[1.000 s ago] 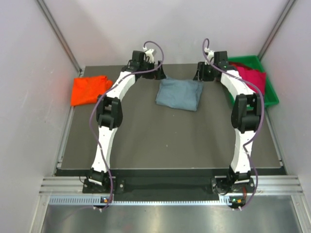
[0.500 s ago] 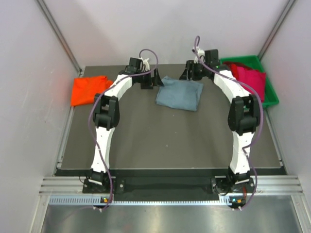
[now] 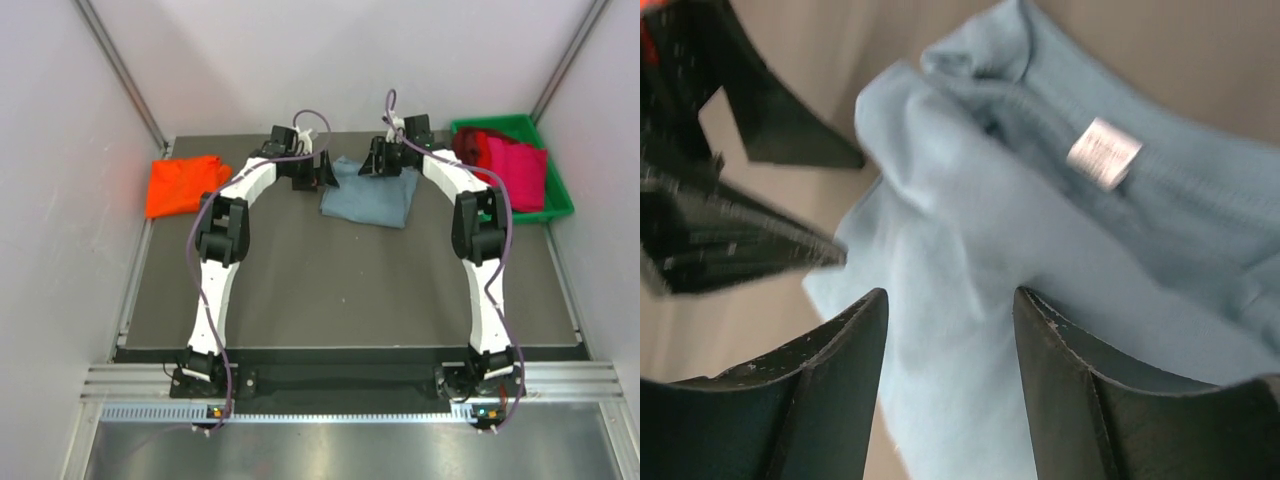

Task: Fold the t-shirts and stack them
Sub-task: Fold the tshirt, then neatly place the folded tshirt to the corner

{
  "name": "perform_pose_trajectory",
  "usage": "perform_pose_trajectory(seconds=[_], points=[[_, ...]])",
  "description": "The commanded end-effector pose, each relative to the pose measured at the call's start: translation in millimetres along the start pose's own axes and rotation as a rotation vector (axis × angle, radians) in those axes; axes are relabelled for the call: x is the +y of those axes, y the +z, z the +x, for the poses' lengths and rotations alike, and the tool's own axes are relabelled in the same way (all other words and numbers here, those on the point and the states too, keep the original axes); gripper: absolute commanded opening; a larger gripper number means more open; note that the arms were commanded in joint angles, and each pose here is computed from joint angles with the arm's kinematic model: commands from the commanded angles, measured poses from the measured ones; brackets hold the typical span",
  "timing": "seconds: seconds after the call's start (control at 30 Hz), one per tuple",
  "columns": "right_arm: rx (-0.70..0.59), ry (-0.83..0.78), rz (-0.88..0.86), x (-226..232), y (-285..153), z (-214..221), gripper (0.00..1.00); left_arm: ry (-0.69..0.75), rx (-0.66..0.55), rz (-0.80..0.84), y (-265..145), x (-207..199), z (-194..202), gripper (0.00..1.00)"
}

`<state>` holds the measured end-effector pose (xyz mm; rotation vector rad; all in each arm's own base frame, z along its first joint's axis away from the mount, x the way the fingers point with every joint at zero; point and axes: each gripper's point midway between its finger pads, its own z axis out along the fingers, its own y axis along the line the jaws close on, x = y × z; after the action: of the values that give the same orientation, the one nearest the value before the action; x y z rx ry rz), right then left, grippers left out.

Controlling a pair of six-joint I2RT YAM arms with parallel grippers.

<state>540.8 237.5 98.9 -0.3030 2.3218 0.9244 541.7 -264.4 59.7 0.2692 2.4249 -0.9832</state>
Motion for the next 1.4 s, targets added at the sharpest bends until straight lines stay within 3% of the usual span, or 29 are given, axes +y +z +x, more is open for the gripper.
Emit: perform_pose_trajectory(seconds=[0.0,0.27,0.53,0.67,1.1,1.2,1.23,1.3,1.37], points=[[-0.121,-0.053,0.017,-6.0,0.8,-44.0,0.53,0.054,0.007,-0.022,0.1,0.1,0.6,0.98],[-0.096,-0.032,0.092,-34.7,8.7,-33.5,0.54,0.056,0.016,-0.045,10.2,9.7,5.1,0.99],[-0.043,-0.006,0.139,-51.5,-2.9,-13.6,0.55,0.012,-0.008,0.034,40.6,14.4,0.5,0.95],[-0.034,-0.007,0.147,-52.5,-5.9,-9.5,0.54,-0.020,0.007,0.083,53.5,15.4,9.8,0.76],[-0.029,-0.024,0.147,-47.2,-6.8,-7.5,0.55,-0.044,0.049,0.228,57.2,-5.2,22.1,0.51],[-0.027,-0.030,0.143,-44.0,-4.0,-6.4,0.55,-0.033,0.049,0.245,56.5,-7.6,21.9,0.27],[-0.027,-0.034,0.143,-42.4,-3.6,-6.6,0.55,-0.032,0.049,0.246,56.4,-7.8,22.0,0.27],[-0.032,-0.034,0.143,-41.9,-5.1,-8.6,0.55,-0.025,0.048,0.243,54.8,-8.5,21.1,0.05],[-0.044,-0.045,0.142,-37.0,-11.8,-15.2,0.55,-0.022,0.041,0.224,47.4,-9.2,16.3,0.01]])
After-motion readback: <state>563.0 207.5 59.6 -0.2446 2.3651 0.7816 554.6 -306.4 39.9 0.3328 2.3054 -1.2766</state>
